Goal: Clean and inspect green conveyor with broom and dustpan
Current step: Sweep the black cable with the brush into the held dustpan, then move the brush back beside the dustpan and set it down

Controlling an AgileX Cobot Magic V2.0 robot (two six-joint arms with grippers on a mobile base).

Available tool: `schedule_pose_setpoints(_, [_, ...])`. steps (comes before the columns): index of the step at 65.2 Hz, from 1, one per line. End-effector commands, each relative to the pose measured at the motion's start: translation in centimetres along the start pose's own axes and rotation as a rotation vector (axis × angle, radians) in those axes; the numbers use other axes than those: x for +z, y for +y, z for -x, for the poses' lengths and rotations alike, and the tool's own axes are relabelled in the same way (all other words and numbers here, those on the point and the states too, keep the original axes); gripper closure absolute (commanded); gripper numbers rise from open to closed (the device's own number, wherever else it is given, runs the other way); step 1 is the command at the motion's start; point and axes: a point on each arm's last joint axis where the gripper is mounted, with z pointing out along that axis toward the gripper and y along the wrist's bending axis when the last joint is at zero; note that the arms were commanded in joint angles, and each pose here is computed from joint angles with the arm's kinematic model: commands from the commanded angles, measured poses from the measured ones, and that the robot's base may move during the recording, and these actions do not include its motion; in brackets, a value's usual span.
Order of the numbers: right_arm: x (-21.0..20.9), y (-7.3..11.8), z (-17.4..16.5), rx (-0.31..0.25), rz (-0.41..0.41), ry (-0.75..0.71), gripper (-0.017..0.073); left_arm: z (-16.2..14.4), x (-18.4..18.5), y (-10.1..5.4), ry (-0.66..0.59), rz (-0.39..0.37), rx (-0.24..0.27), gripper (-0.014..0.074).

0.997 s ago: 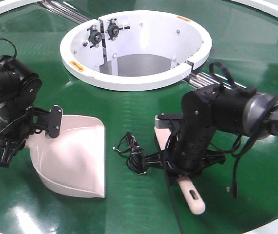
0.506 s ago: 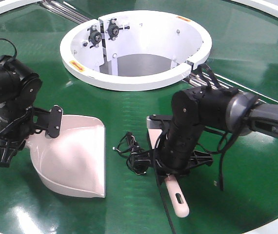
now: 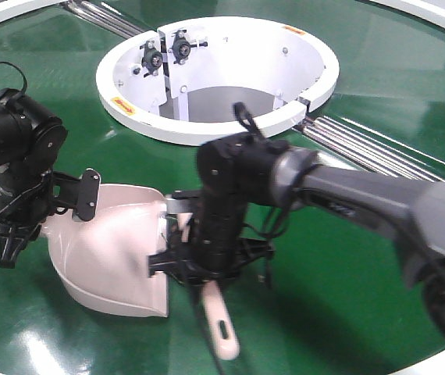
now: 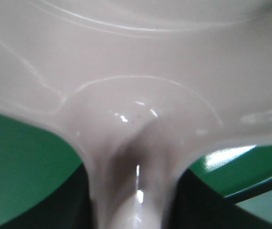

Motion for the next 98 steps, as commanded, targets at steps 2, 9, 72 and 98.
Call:
schedule_pose_setpoints(2, [-3.1, 3.5, 0.4, -0.082, 0.116, -0.061, 0.0564, -0.8, -2.0, 0.3, -0.01, 0.067, -0.032, 0.0599])
schedule_pose_setpoints(9, [-4.0, 5.7, 0.9, -0.124, 0.161, -0.088, 0.0564, -0.8, -2.0, 0.3, -0.01, 0.067, -0.032, 0.0599])
schedule_pose_setpoints(72, [-14.5, -8.1, 0.6, -0.029, -0.049, -0.324, 0.0564, -0.8, -2.0, 0.3, -0.01, 0.067, -0.032, 0.0599])
schedule_pose_setpoints(98, [-12.6, -17.9, -3.9, 0.011, -0.126, -0.228, 0.0564, -0.8, -2.0, 0.3, -0.01, 0.067, -0.032, 0.0599])
